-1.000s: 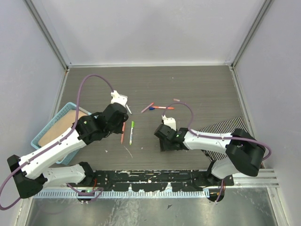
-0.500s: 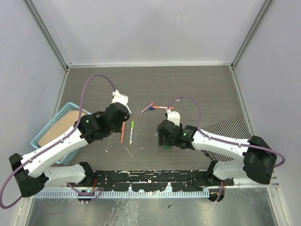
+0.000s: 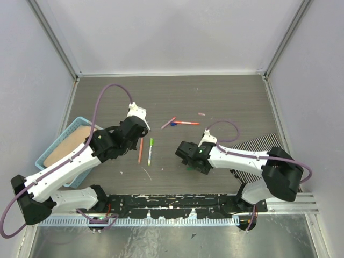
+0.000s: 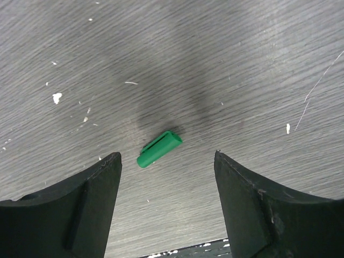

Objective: Insert the pens into the pen caps
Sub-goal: Adjust the pen cap at the center of the board.

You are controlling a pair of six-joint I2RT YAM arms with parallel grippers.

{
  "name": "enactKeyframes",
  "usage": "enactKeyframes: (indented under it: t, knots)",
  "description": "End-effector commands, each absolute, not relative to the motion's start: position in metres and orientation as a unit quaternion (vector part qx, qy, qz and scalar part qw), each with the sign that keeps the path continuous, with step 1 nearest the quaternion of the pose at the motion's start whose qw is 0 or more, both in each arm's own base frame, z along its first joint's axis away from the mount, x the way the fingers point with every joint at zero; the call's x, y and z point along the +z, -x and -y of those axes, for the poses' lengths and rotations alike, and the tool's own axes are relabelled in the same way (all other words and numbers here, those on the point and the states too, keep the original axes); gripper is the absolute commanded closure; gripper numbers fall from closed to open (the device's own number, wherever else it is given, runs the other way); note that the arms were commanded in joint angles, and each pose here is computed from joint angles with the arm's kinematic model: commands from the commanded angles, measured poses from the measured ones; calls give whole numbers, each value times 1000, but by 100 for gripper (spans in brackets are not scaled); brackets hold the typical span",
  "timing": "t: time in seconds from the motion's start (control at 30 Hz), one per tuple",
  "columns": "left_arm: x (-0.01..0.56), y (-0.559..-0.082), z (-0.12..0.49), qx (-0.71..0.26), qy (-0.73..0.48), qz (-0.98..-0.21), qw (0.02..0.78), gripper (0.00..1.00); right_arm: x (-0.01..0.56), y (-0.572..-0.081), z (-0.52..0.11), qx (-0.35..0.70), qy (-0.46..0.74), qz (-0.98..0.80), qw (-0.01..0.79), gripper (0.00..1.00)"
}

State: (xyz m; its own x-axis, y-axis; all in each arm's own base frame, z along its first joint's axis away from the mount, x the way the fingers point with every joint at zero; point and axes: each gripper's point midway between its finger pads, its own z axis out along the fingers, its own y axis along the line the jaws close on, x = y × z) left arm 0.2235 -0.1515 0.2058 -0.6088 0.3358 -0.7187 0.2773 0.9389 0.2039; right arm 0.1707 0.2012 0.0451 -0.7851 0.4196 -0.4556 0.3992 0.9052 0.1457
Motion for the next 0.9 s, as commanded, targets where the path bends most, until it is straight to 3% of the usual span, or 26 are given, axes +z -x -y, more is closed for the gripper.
enactKeyframes:
  t: [0.0, 0.87]
  knots:
    - [208, -227, 148, 50, -171, -895, 410, 100, 49, -178, -206, 19, -261, -930, 260, 26]
    - [203, -227, 146, 53, -171, -897, 404, 100, 25, -176, -220, 6, -223, -946, 236, 47]
